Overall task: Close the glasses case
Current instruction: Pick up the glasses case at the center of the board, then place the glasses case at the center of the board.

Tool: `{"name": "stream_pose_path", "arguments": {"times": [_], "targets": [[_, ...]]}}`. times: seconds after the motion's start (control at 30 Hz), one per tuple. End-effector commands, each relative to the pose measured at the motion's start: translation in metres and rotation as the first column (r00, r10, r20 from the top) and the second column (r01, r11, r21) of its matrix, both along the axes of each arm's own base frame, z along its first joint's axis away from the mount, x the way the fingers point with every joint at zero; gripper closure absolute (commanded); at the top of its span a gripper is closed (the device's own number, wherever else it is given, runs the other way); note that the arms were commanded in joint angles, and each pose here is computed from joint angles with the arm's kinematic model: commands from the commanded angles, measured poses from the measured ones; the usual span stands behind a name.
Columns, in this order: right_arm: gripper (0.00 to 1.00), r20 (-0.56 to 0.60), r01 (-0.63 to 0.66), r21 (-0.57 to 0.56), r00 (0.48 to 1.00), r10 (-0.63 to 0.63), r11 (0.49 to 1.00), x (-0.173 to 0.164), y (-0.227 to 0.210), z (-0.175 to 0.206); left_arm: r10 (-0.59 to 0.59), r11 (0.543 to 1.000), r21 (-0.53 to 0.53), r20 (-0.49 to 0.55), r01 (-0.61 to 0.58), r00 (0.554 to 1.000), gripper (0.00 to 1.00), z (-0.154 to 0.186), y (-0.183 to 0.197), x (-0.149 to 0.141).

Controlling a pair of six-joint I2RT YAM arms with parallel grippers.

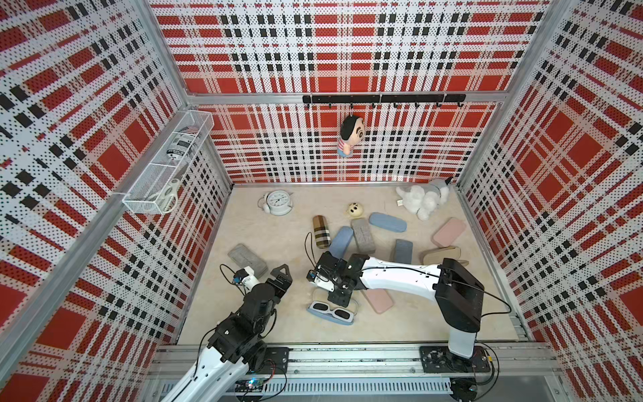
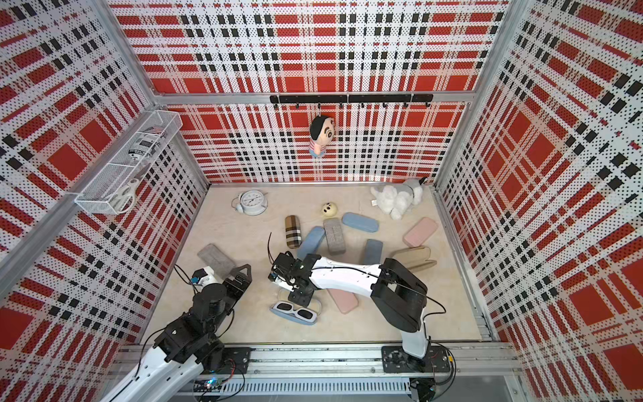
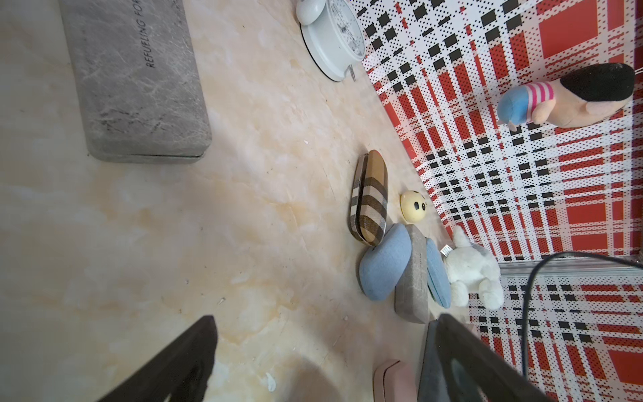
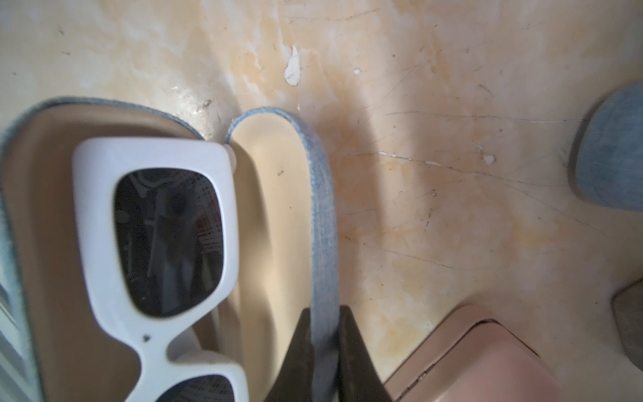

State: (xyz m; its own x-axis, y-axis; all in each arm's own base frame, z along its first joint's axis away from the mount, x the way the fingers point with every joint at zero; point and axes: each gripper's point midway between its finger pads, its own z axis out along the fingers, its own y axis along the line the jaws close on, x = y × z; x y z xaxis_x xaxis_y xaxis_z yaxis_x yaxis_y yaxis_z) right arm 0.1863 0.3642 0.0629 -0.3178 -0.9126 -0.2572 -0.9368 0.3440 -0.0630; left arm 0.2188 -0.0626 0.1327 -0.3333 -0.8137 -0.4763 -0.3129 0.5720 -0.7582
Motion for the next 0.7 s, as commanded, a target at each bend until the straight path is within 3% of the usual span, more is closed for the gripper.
{"name": "stream_pose_path", "arguments": {"times": [0.0, 0.2, 0.37, 0.5, 0.67], "targets": [[0.93, 0.055, 0.035, 0.008, 0.998, -0.036, 0.999, 0.009, 0.003, 0.01, 0.005, 1.0, 0.007, -0.006, -0.005, 1.0, 0.02, -0.006, 0.001, 0.0], [0.94, 0.123, 0.138, 0.011, 0.983, -0.138, 0.99, 0.031, -0.002, 0.017, -0.005, 1.0, 0.009, -0.01, 0.005, 1.0, 0.02, -0.01, -0.002, 0.002], [0.91, 0.191, 0.282, 0.035, 0.94, -0.284, 0.959, 0.059, -0.01, 0.031, -0.015, 1.0, 0.011, -0.018, 0.015, 1.0, 0.02, -0.015, -0.005, 0.005], [0.9, 0.2, 0.416, 0.047, 0.887, -0.416, 0.908, 0.078, -0.012, 0.031, -0.026, 1.0, 0.003, -0.018, 0.026, 0.999, 0.01, -0.018, -0.01, 0.007], [0.9, 0.132, 0.547, 0.077, 0.823, -0.553, 0.833, 0.09, -0.009, 0.016, -0.046, 0.999, -0.002, -0.027, 0.046, 0.999, 0.02, -0.023, -0.016, 0.011]]}}
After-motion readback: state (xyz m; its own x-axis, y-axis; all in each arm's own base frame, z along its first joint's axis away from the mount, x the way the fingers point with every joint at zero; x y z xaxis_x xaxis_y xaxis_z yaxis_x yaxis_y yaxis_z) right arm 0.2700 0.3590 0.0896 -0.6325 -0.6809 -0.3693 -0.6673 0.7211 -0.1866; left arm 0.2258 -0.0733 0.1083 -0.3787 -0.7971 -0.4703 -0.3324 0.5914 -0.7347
